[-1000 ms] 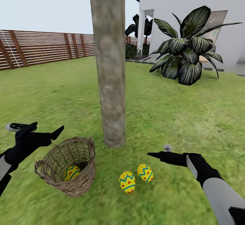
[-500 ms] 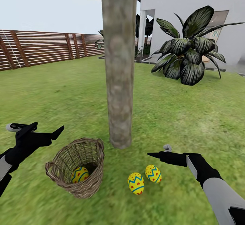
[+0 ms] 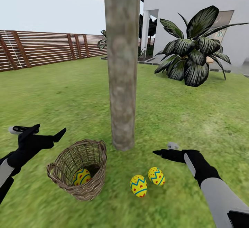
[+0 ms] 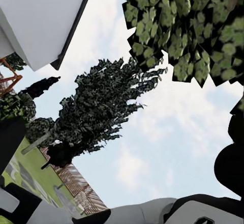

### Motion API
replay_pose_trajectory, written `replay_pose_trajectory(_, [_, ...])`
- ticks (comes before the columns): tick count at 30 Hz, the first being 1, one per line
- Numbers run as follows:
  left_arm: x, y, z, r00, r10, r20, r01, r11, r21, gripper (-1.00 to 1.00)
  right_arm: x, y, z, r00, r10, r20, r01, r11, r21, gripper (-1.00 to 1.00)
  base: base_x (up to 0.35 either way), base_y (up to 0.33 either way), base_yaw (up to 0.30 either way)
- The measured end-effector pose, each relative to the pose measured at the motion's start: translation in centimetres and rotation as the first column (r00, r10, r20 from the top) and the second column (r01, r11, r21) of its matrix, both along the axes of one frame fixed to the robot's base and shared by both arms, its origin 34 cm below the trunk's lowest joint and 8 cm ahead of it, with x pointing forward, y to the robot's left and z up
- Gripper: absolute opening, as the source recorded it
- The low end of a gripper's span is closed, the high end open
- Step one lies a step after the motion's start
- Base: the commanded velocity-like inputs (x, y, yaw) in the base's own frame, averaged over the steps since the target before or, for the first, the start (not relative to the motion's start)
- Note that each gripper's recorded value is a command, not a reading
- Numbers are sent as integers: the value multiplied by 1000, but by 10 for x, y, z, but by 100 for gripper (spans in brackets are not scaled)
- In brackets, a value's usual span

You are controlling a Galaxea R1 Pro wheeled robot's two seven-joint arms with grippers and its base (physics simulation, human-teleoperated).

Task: Take the three Easter eggs out of the wicker basket on the lawn in the garden, then place them on the lawn next to a single tree (choose any tree) so that all three eggs are next to the same tree and none are left in the basket.

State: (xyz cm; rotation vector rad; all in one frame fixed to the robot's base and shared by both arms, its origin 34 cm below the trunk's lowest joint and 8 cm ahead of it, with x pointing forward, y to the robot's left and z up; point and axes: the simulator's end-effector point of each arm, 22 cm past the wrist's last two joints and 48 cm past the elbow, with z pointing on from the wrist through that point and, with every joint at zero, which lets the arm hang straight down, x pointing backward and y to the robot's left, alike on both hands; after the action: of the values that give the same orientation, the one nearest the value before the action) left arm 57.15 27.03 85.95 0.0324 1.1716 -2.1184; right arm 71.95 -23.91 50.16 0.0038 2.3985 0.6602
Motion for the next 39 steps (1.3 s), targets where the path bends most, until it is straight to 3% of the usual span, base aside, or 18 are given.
replay_pose_trajectory(5, [8, 4, 1, 999, 12, -31, -12, 1000, -5, 100, 10, 2, 49, 1000, 7, -6, -7, 1000, 6, 100, 0, 0, 0])
replay_pose_trajectory(9, [12, -4, 6, 999, 4, -43, -5, 999, -32, 100, 5, 12, 61, 998, 22, -52, -21, 1000, 15, 100, 0, 0, 0])
replay_pose_trajectory(11, [13, -5, 10, 999, 2, -43, -4, 999, -34, 100, 1, 28, 62, 996, 62, -66, -62, 998, 2, 100, 0, 0, 0])
replay_pose_trajectory(13, [14, -4, 16, 999, 4, -40, -5, 999, -33, 100, -9, 53, 57, 985, 149, -88, -153, 987, -46, 100, 0, 0, 0])
replay_pose_trajectory(15, [15, -1, 21, 999, 7, -40, -8, 1000, -28, 100, -19, 70, 52, 970, 217, -108, -227, 970, -90, 100, 0, 0, 0])
replay_pose_trajectory(17, [16, 9, 27, 999, 19, -37, -19, 1000, 7, 100, -34, 90, 44, 942, 301, -146, -321, 935, -148, 100, 0, 0, 0])
replay_pose_trajectory(19, [16, 14, 33, 999, 25, -36, -24, 999, 22, 100, -46, 98, 40, 921, 339, -191, -372, 911, -179, 100, 0, 0, 0])
replay_pose_trajectory(20, [17, 16, 35, 999, 28, -36, -27, 999, 29, 100, -54, 107, 44, 903, 371, -215, -413, 889, -200, 100, 0, 0, 0])
replay_pose_trajectory(23, [19, 17, 41, 999, 30, -39, -29, 999, 33, 100, -51, 126, 72, 890, 423, -171, -454, 858, -239, 100, 0, 0, 0])
replay_pose_trajectory(24, [19, 17, 42, 999, 31, -40, -30, 999, 34, 100, -51, 136, 80, 880, 449, -155, -475, 838, -270, 100, 0, 0, 0])
replay_pose_trajectory(26, [20, 17, 46, 999, 31, -40, -30, 999, 35, 100, -51, 141, 85, 875, 462, -148, -484, 820, -305, 100, 0, 0, 0])
replay_pose_trajectory(28, [21, 18, 50, 999, 34, -40, -32, 999, 36, 100, -50, 162, 94, 871, 473, -130, -488, 810, -324, 100, 0, 0, 0])
replay_pose_trajectory(33, [24, 19, 61, 999, 38, -40, -36, 999, 37, 100, -32, 190, 126, 894, 444, -55, -426, 808, -407, 100, 0, 0, 0])
replay_pose_trajectory(39, [31, 26, 68, 997, 57, -59, -55, 998, 30, 100, -24, 219, 155, 905, 426, -3, -383, 808, -448, 100, 0, 0, 0])
